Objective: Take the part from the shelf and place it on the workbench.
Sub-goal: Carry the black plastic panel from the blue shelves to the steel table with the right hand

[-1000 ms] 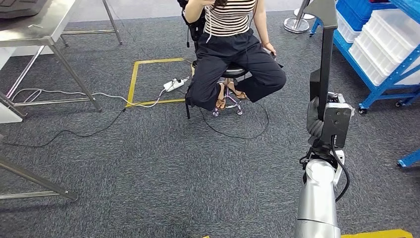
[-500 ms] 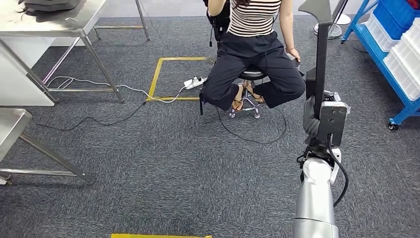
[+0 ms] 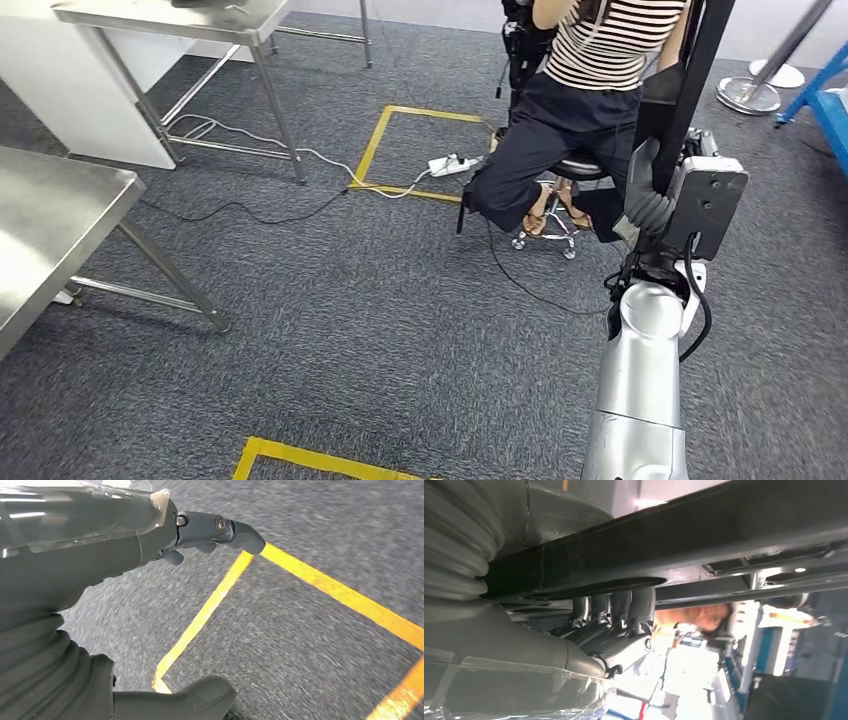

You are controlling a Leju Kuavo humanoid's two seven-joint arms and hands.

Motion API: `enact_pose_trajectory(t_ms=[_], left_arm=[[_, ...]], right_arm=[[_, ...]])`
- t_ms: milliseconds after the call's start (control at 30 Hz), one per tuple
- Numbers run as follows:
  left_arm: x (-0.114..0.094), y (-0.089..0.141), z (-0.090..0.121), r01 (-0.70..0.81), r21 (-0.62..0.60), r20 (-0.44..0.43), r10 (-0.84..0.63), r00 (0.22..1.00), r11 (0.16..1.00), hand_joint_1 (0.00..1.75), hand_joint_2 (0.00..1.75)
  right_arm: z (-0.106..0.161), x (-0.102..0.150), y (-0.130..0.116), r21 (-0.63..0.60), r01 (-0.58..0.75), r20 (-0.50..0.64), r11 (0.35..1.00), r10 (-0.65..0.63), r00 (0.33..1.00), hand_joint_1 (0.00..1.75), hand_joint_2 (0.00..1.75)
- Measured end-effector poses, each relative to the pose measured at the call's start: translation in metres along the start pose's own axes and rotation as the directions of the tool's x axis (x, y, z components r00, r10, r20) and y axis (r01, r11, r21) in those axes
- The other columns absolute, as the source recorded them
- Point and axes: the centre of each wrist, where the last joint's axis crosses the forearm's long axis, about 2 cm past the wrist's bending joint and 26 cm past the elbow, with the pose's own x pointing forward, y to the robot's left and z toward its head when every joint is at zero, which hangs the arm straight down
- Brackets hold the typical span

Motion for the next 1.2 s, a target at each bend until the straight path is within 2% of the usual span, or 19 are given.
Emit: enact_pose_trajectory(t_ms=[233, 400, 533, 867, 1067, 1200], left_arm=[[-0.002, 0.001, 0.0, 0.0, 0.006, -0.006, 0.0, 1.0, 1.0, 0.0, 1.75], [-0.002, 0.001, 0.0, -0.006, 0.008, -0.017, 0.006, 1.0, 1.0, 0.0, 1.75], [-0.003, 0.001, 0.0, 0.017, 0.014, -0.042, -0.017, 0.999, 1.0, 0.0, 1.75], [0.002, 0.005, -0.002, 0.027, 0.073, -0.1, -0.02, 0.995, 0.997, 0.0, 1.75], [0.001, 0.001, 0.001, -0.017, 0.184, -0.193, 0.053, 0.98, 0.983, 0.0, 1.75], [-0.004, -0.009, 0.009, -0.017, 0.293, -0.273, 0.1, 0.957, 0.956, 0.0, 1.75]], right_arm=[[-0.016, 0.021, 0.004, 0.0, 0.024, 0.067, 1.0, -0.024, 0.997, 1.75, 1.75], [-0.032, 0.045, 0.013, 0.016, 0.066, 0.134, 0.998, -0.068, 0.989, 1.75, 1.75], [-0.032, 0.051, 0.017, 0.025, 0.092, 0.139, 0.995, -0.095, 0.986, 1.75, 1.75], [-0.05, 0.086, 0.047, 0.079, 0.171, 0.179, 0.982, -0.183, 0.967, 1.75, 1.75], [-0.056, 0.101, 0.087, 0.141, 0.337, 0.074, 0.931, -0.349, 0.934, 1.75, 1.75], [-0.047, 0.128, 0.123, 0.256, 0.477, -0.011, 0.841, -0.491, 0.871, 1.75, 1.75]])
